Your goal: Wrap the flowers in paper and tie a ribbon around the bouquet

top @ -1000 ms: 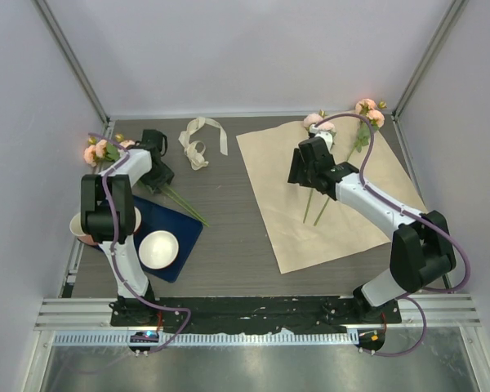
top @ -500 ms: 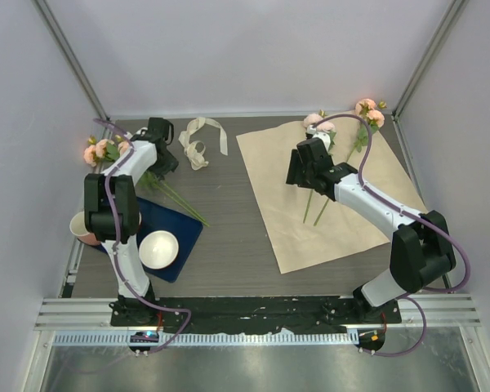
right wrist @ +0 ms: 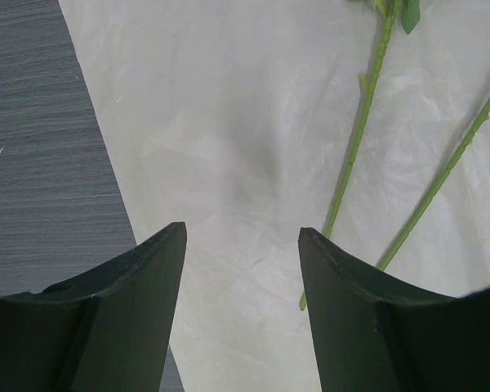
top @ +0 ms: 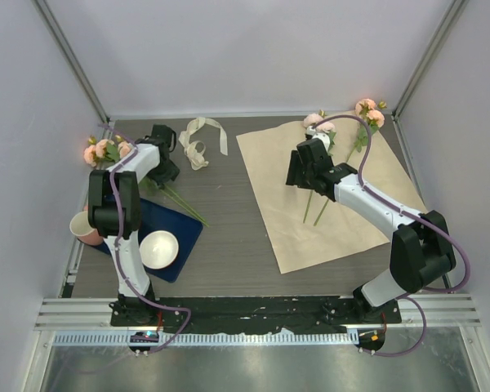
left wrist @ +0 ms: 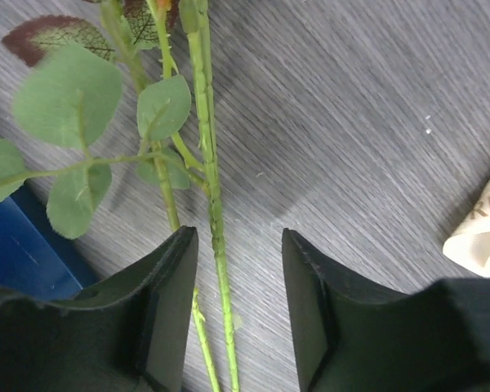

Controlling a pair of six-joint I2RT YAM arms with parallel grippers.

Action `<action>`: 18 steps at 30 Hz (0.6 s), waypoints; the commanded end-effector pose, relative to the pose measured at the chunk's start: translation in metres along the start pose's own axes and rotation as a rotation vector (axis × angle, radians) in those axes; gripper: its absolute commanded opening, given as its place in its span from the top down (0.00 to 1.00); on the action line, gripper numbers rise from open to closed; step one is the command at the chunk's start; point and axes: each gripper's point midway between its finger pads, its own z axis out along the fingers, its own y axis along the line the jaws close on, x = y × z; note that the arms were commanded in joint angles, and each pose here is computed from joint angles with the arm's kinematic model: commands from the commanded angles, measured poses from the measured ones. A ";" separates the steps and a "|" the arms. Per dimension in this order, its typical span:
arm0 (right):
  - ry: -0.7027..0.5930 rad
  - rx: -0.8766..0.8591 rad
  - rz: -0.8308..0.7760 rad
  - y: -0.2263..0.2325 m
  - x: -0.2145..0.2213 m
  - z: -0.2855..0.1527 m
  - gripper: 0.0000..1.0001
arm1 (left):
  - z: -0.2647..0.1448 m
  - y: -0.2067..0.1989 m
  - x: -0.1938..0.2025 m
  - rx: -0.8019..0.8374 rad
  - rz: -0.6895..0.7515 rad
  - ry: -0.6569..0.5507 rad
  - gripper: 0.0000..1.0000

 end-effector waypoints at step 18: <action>0.008 -0.485 -0.078 0.085 -0.017 -0.043 0.32 | -0.182 -0.043 -0.045 0.619 -0.038 -0.275 1.00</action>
